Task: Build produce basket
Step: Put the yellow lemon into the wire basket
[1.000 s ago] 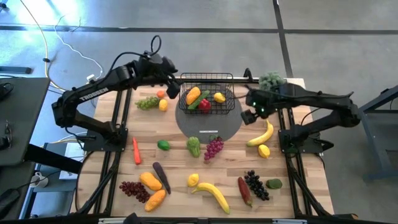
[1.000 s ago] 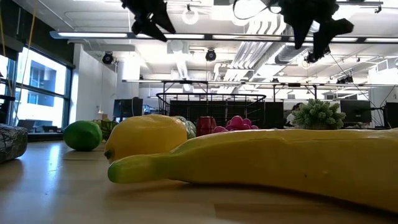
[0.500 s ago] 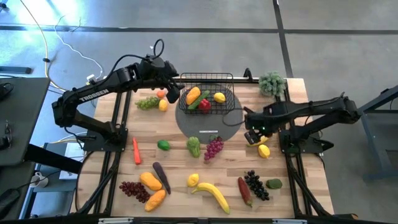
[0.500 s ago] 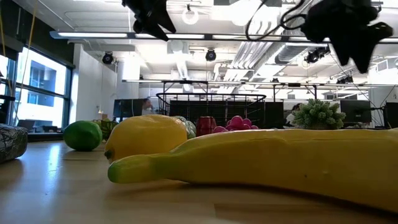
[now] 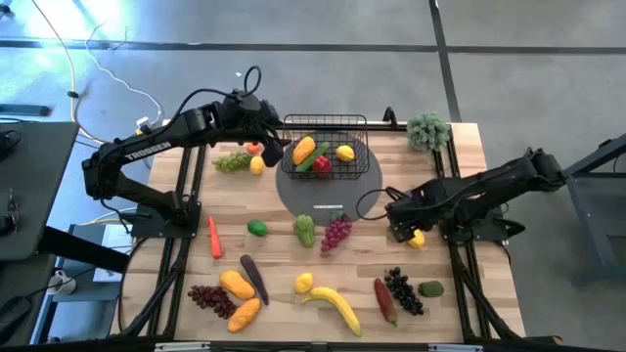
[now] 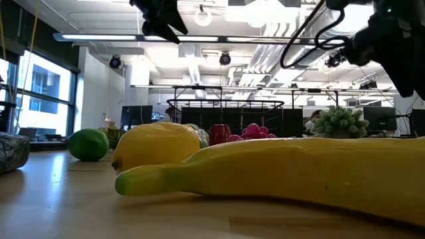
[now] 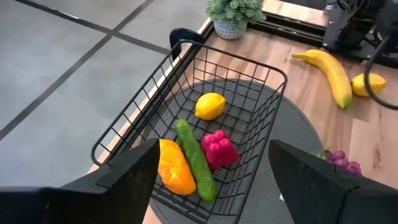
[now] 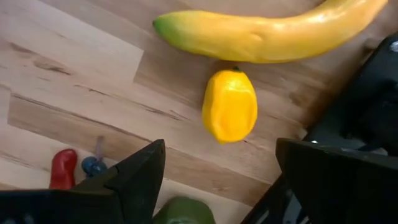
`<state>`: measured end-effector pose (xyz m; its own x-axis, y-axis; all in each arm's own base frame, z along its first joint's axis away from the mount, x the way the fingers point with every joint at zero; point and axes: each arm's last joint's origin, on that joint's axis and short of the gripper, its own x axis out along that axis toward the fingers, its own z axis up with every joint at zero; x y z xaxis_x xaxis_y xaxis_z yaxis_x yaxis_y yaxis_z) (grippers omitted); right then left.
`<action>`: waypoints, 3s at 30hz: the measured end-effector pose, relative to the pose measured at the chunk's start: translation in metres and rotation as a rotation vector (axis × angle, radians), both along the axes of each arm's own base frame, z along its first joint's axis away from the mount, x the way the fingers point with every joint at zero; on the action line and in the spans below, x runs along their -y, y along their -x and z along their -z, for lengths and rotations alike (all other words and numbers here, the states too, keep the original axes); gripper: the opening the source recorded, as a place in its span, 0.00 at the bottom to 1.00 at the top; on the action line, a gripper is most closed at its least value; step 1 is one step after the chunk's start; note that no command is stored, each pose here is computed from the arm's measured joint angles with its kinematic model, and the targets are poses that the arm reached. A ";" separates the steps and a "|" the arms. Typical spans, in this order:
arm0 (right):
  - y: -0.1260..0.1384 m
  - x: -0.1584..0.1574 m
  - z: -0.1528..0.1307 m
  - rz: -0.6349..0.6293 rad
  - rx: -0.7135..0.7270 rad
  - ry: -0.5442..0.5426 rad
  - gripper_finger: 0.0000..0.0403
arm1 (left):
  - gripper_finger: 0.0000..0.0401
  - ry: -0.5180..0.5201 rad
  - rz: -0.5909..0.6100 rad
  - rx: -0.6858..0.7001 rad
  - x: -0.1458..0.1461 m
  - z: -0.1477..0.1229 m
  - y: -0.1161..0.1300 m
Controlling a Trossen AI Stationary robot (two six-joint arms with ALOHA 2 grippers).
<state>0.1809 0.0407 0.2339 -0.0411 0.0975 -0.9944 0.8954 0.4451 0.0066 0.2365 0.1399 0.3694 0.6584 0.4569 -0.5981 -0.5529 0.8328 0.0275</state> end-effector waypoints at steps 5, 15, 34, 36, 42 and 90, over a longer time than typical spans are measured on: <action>0.002 0.000 0.013 0.015 -0.010 -0.001 0.71 | 0.73 0.007 -0.007 0.005 0.000 0.000 0.000; 0.007 0.001 0.040 0.051 -0.011 -0.020 0.71 | 0.73 0.018 -0.019 0.012 0.000 0.000 0.000; 0.018 0.001 0.079 0.080 0.001 -0.088 0.70 | 0.73 0.006 -0.049 0.007 -0.001 0.000 0.000; 0.018 0.001 0.081 0.098 0.003 -0.098 0.68 | 0.73 0.007 -0.049 0.006 -0.001 0.000 0.000; 0.016 0.000 0.081 0.103 0.016 -0.114 0.47 | 0.73 0.007 -0.049 0.006 -0.001 0.000 0.000; -0.072 0.094 -0.072 -0.109 0.830 0.326 0.27 | 0.73 -0.070 -0.168 -0.036 -0.004 0.000 0.003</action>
